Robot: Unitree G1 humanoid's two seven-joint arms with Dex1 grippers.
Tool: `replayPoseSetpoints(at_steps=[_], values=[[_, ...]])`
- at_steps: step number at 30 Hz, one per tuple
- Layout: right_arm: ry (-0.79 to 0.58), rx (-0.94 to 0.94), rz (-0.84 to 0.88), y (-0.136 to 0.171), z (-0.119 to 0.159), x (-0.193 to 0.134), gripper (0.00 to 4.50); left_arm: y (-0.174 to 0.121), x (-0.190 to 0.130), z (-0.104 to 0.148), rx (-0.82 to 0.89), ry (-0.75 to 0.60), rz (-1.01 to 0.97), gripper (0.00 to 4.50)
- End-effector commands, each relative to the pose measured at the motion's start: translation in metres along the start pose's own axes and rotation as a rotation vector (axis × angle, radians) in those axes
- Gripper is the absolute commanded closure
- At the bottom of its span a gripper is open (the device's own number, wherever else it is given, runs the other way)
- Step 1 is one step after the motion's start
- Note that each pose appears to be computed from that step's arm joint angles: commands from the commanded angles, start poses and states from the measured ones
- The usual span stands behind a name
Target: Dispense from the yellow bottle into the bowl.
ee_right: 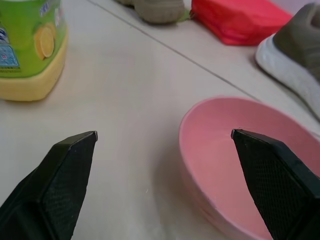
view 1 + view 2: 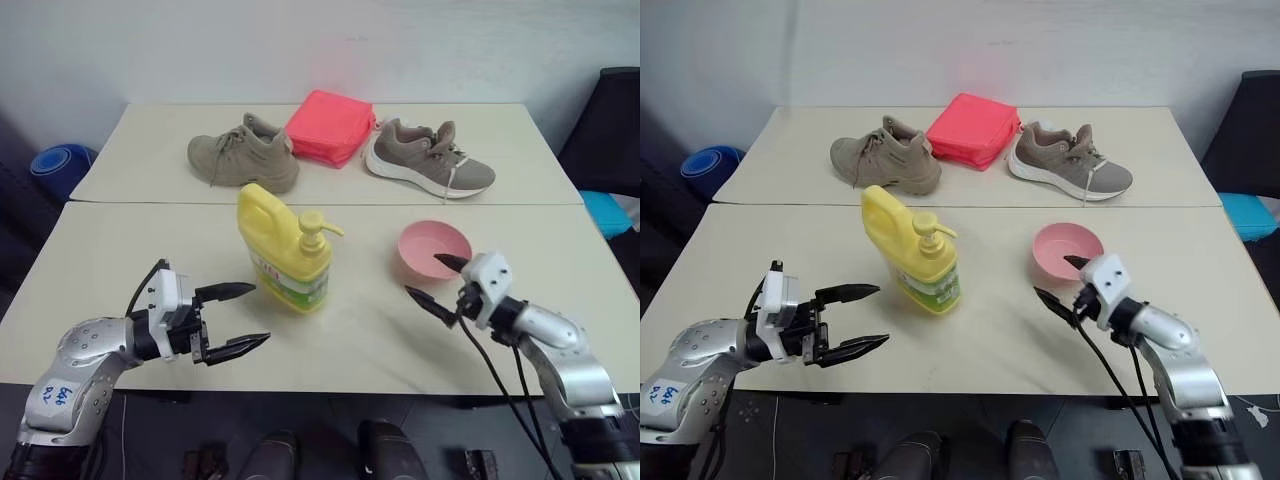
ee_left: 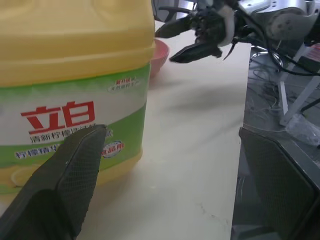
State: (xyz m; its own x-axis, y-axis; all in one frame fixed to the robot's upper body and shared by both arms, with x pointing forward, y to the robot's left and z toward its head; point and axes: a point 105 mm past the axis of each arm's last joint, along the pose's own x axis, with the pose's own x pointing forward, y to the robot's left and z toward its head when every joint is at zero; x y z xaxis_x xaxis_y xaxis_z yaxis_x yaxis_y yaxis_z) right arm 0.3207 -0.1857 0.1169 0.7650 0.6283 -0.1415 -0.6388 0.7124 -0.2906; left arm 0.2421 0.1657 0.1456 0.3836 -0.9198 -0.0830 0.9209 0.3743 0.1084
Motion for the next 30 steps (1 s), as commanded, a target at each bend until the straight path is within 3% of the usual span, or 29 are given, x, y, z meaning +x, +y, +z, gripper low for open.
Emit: replayPoseSetpoints(at_steps=[1,4,15,23,26,30], values=[[0.055,-0.02,0.02,-0.008,-0.002,0.012,0.01,-0.006,0.005,0.008,0.035,-0.014,-0.019,0.0],[0.095,-0.026,0.016,-0.018,-0.005,0.021,0.56,-0.009,0.006,0.012,0.017,-0.027,-0.023,0.0],[0.136,-0.057,0.1,-0.011,-0.007,0.029,4.3,-0.001,-0.008,0.052,-0.081,-0.077,-0.047,0.0],[0.033,-0.231,0.187,-0.007,0.039,0.023,4.44,0.009,-0.014,0.125,-0.081,-0.259,-0.085,0.0],[-0.008,-0.313,0.28,0.005,0.068,0.018,4.5,0.016,-0.006,0.149,-0.013,-0.311,-0.078,0.59],[0.019,-0.393,0.437,0.028,0.096,0.003,4.5,0.022,0.014,0.166,0.07,-0.311,-0.109,1.74]])
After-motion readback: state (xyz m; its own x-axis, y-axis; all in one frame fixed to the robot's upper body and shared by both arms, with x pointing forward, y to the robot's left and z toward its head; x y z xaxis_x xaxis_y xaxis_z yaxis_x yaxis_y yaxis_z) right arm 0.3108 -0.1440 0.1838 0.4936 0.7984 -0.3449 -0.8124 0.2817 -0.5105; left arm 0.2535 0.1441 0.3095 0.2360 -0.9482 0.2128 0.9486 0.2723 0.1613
